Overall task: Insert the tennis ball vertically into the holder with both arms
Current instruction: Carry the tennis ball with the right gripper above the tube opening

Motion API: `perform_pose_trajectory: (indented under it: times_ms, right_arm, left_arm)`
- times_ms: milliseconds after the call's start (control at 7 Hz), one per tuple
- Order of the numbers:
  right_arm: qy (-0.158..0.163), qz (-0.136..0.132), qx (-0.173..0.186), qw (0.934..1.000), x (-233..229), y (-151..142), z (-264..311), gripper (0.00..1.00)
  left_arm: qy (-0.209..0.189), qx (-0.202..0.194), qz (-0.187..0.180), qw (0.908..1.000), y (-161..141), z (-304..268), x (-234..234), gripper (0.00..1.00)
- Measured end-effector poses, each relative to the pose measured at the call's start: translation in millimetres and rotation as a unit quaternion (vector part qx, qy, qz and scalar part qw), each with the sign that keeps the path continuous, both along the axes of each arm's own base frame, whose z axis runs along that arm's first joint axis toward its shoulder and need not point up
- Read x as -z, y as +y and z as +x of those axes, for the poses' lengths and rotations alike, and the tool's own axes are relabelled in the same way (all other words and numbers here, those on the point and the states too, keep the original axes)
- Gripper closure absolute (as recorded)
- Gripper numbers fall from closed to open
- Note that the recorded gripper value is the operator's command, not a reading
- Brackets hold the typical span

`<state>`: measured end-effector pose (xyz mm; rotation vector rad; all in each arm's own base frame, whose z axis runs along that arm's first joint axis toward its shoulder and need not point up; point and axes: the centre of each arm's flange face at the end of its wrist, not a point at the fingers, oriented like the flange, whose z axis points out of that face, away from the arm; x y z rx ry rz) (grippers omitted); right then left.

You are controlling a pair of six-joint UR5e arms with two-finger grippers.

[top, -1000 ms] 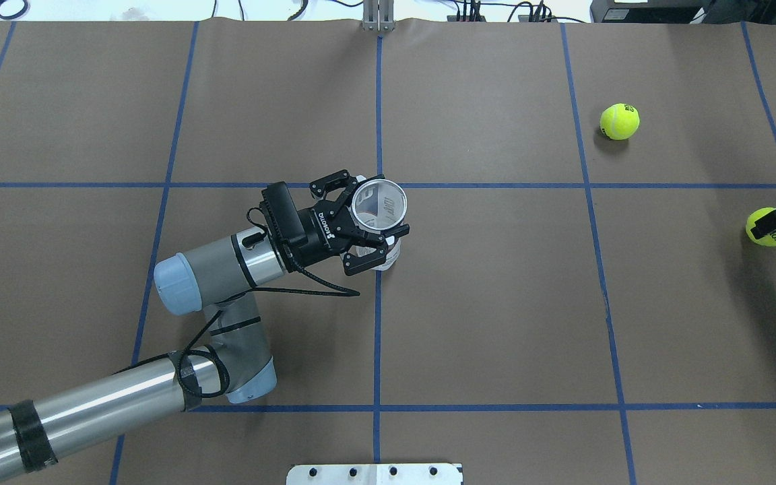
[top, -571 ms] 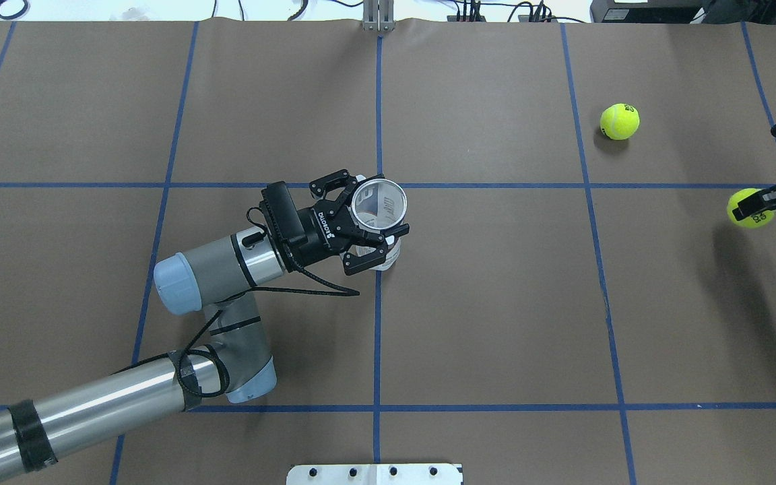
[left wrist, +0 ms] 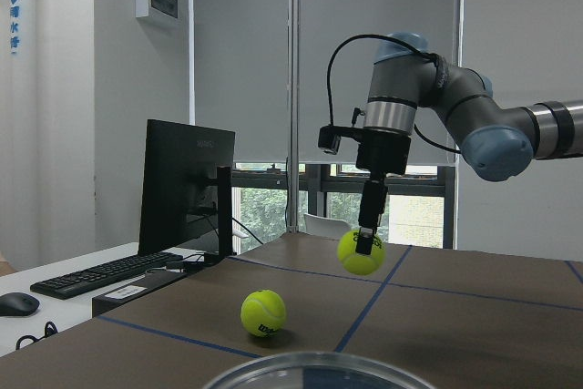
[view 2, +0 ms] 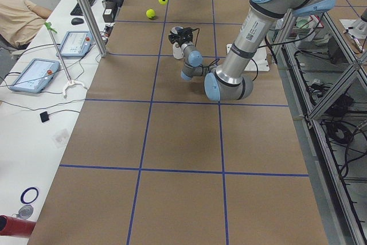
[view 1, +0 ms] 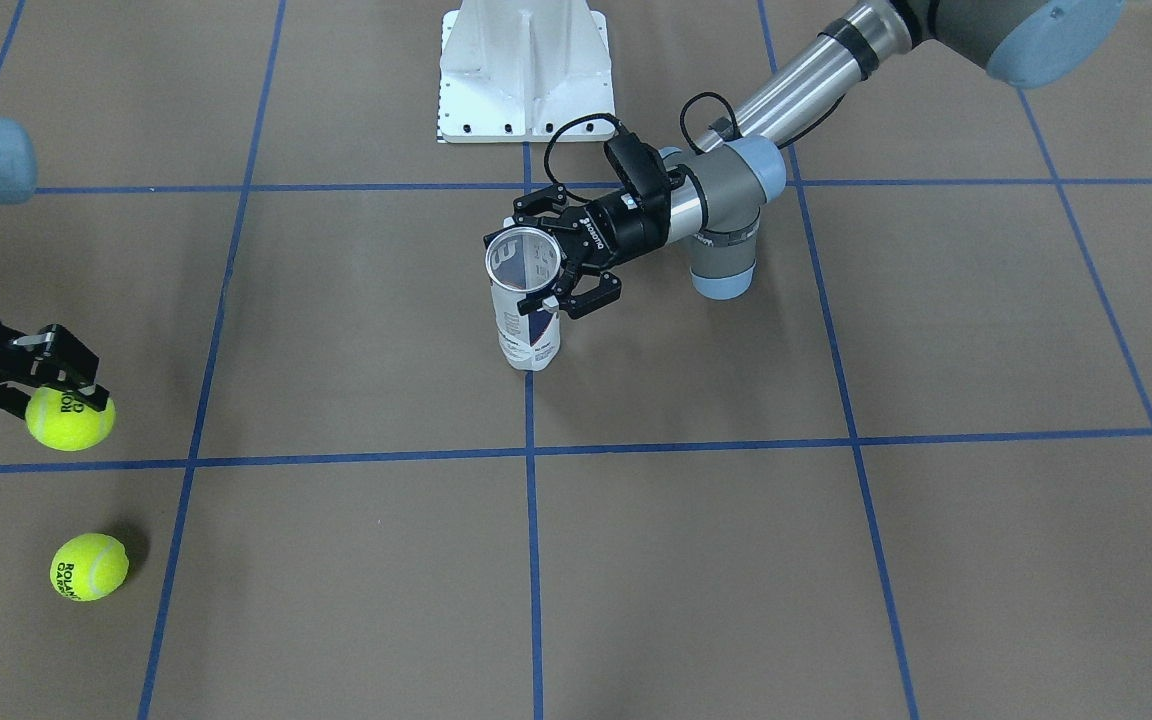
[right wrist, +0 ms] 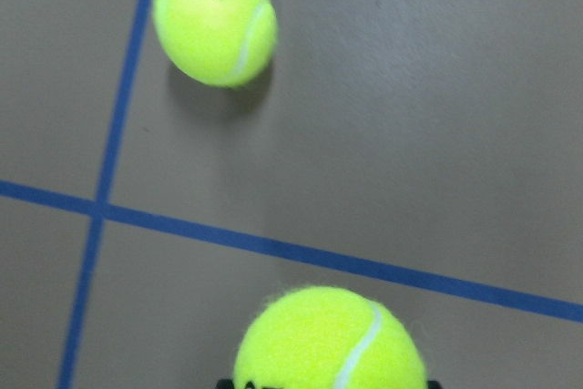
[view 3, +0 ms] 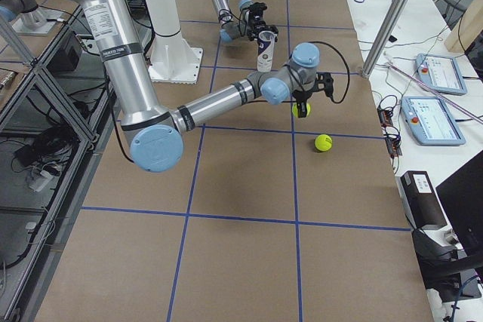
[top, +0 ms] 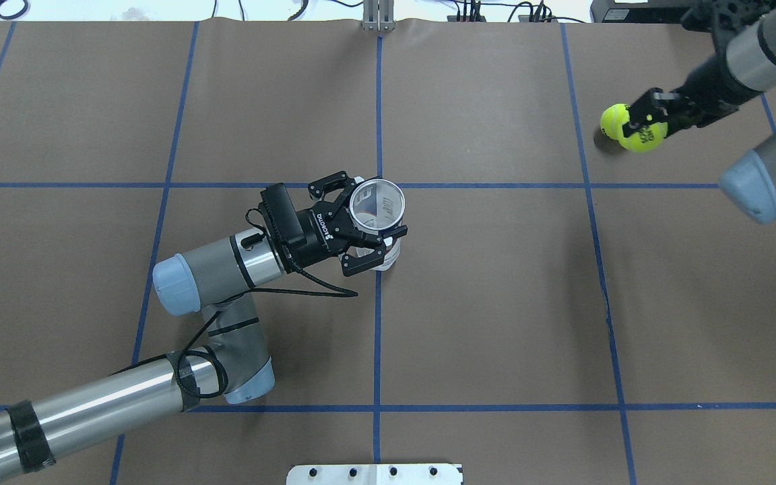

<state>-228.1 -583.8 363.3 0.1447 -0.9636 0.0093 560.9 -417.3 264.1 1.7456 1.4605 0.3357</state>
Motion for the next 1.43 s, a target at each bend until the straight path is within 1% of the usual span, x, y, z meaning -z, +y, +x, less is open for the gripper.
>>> perform_pose_trajectory:
  times_ms: [143,429,571,1000,1143,1429]
  right_arm:
    - [-0.01,-0.02,-0.011,0.9997,53,1,-24,1.0]
    - [-0.036,-0.046,-0.027,0.998,122,23,-56,1.0]
    - [-0.041,-0.059,-0.03,0.997,157,34,-73,1.0]
    - [-0.033,-0.091,-0.042,0.9944,259,81,-139,1.0]
    - [-0.025,-0.097,-0.045,0.994,282,98,-161,1.0]
    - [0.007,-0.095,-0.051,0.9941,309,129,-201,1.0]
  left_arm:
    - [-0.001,0.0,0.0,1.0,0,0,-1,0.1]
    - [-0.002,0.001,0.001,1.0,0,0,-1,0.1]
    - [-0.003,0.003,0.003,1.0,1,0,-1,0.1]
    - [-0.004,0.004,0.005,1.0,1,1,0,0.1]
    - [-0.004,0.003,0.005,1.0,2,1,0,0.1]
    - [-0.004,0.003,0.005,1.0,2,1,0,0.1]
